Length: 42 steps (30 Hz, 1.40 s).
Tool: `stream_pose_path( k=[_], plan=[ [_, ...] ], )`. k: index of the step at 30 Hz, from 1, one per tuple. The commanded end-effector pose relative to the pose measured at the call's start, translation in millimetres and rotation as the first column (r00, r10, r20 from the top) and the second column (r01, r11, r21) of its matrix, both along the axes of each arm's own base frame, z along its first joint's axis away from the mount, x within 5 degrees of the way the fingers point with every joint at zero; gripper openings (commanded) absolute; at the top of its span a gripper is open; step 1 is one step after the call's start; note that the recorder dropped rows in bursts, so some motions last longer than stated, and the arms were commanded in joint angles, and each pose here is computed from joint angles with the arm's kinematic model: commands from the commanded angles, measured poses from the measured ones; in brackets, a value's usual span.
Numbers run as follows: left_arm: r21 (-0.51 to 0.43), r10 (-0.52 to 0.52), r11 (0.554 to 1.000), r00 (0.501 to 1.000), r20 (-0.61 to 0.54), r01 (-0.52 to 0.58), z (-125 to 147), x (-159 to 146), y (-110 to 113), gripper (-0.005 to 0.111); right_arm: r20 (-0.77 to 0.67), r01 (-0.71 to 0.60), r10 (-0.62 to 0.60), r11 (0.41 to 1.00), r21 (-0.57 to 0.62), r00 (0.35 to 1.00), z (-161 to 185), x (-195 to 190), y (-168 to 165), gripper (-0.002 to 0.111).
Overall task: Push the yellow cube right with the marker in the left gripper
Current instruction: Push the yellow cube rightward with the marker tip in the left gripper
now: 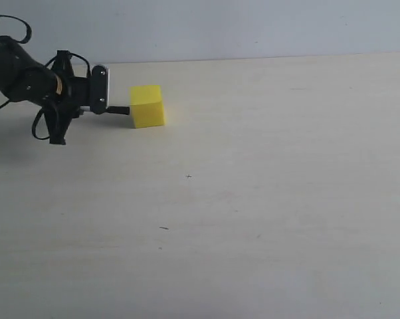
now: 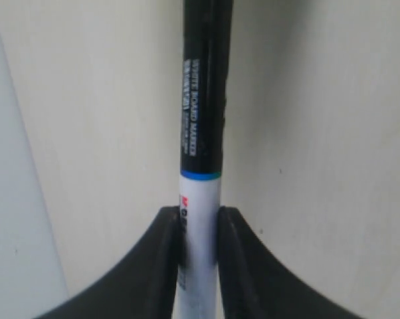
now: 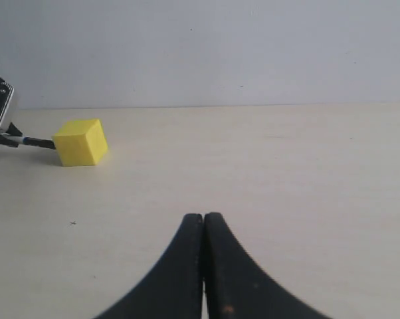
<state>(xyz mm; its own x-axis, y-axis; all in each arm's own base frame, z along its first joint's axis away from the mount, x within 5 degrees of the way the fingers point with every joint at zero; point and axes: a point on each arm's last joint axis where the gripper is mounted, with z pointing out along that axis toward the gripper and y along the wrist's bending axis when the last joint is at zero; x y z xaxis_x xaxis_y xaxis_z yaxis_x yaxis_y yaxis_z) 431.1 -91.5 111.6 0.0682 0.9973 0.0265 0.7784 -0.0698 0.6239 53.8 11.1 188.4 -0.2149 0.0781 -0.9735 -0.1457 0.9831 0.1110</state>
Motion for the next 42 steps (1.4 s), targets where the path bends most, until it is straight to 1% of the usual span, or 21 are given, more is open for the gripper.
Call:
stream_pose_path(
  k=[1, 4, 7, 11, 14, 17, 19, 20, 23, 25, 28, 31, 33, 35, 38, 41, 42],
  plan=[
    [0.023, 0.112, 0.994, 0.993, -0.039, -0.111, 4.9, 1.8, 8.7, 0.000, 0.008, 0.000, 0.000, 1.000, -0.002, 1.000, -0.6, -0.1, -0.1, 0.000],
    [0.084, 0.152, 0.986, 0.986, -0.067, -0.146, 4.1, -0.1, 19.8, 0.000, 0.008, 0.000, 0.000, 1.000, -0.002, 1.000, -0.6, -0.1, -0.1, 0.000],
    [0.103, 0.162, 0.983, 0.984, -0.079, -0.154, 3.6, -1.3, 21.5, 0.000, 0.008, 0.000, 0.000, 1.000, -0.002, 1.000, -0.6, -0.1, -0.1, 0.000],
    [0.085, 0.137, 0.988, 0.988, -0.065, -0.131, 4.3, -0.7, 15.1, 0.000, 0.008, 0.000, 0.000, 1.000, -0.002, 1.000, -0.6, -0.1, -0.1, 0.000],
    [0.039, 0.138, 0.990, 0.989, -0.049, -0.137, 4.3, -0.8, 4.7, 0.000, 0.008, 0.000, 0.000, 1.000, -0.002, 1.000, -0.6, -0.1, -0.1, 0.000],
    [0.027, 0.102, 0.994, 0.994, -0.049, -0.101, 2.6, -4.5, -14.0, 0.000, 0.008, 0.000, 0.000, 1.000, -0.002, 1.000, -0.6, -0.1, -0.1, 0.000],
    [0.014, 0.038, 0.999, 0.999, -0.032, -0.037, 3.0, -8.0, -34.3, 0.000, 0.008, 0.000, 0.000, 1.000, -0.002, 1.000, -0.6, -0.1, -0.1, 0.000],
    [-0.008, 0.012, 1.000, 1.000, -0.019, -0.012, 4.2, -9.7, -46.0, 0.000, 0.008, 0.000, 0.000, 1.000, -0.002, 1.000, -0.6, -0.1, -0.1, 0.000],
    [-0.063, -0.017, 0.998, 1.000, 0.011, 0.018, 12.2, -14.1, -79.1, 0.000, 0.008, 0.000, 0.000, 1.000, -0.002, 1.000, -0.6, -0.1, -0.1, 0.000],
    [-0.041, -0.025, 0.999, 1.000, 0.007, 0.025, 15.4, -16.8, -88.8, 0.000, 0.008, 0.000, 0.000, 1.000, -0.002, 1.000, -0.6, -0.1, -0.1, 0.000],
    [0.012, 0.024, 1.000, 0.999, -0.022, -0.024, 15.6, -17.7, -83.2, 0.000, 0.008, 0.000, 0.000, 1.000, -0.002, 1.000, -0.6, -0.1, -0.1, 0.000],
    [0.085, 0.085, 0.993, 0.995, -0.048, -0.081, 15.1, -17.2, -68.3, 0.000, 0.008, 0.000, 0.000, 1.000, -0.002, 1.000, -0.6, -0.1, -0.1, 0.000],
    [0.101, 0.120, 0.988, 0.991, -0.057, -0.114, 14.7, -16.2, -60.7, 0.000, 0.008, 0.000, 0.000, 1.000, -0.002, 1.000, -0.6, -0.1, -0.1, 0.000],
    [0.087, 0.143, 0.987, 0.988, -0.056, -0.138, 14.7, -15.4, -58.6, 0.000, 0.008, 0.000, 0.000, 1.000, -0.002, 1.000, -0.6, -0.1, -0.1, 0.000],
    [0.053, 0.141, 0.989, 0.989, -0.045, -0.139, 13.8, -14.0, -61.2, 0.000, 0.008, 0.000, 0.000, 1.000, -0.002, 1.000, -0.6, -0.1, -0.1, 0.000],
    [-0.032, 0.125, 0.992, 0.992, -0.028, -0.126, 10.2, -12.7, -71.6, 0.000, 0.008, 0.000, 0.000, 1.000, -0.002, 1.000, -0.6, -0.1, -0.1, 0.000],
    [-0.047, 0.114, 0.992, 0.993, -0.025, -0.115, 7.8, -12.1, -74.7, 0.000, 0.008, 0.000, 0.000, 1.000, -0.002, 1.000, -0.6, -0.1, -0.1, 0.000]
  ],
)
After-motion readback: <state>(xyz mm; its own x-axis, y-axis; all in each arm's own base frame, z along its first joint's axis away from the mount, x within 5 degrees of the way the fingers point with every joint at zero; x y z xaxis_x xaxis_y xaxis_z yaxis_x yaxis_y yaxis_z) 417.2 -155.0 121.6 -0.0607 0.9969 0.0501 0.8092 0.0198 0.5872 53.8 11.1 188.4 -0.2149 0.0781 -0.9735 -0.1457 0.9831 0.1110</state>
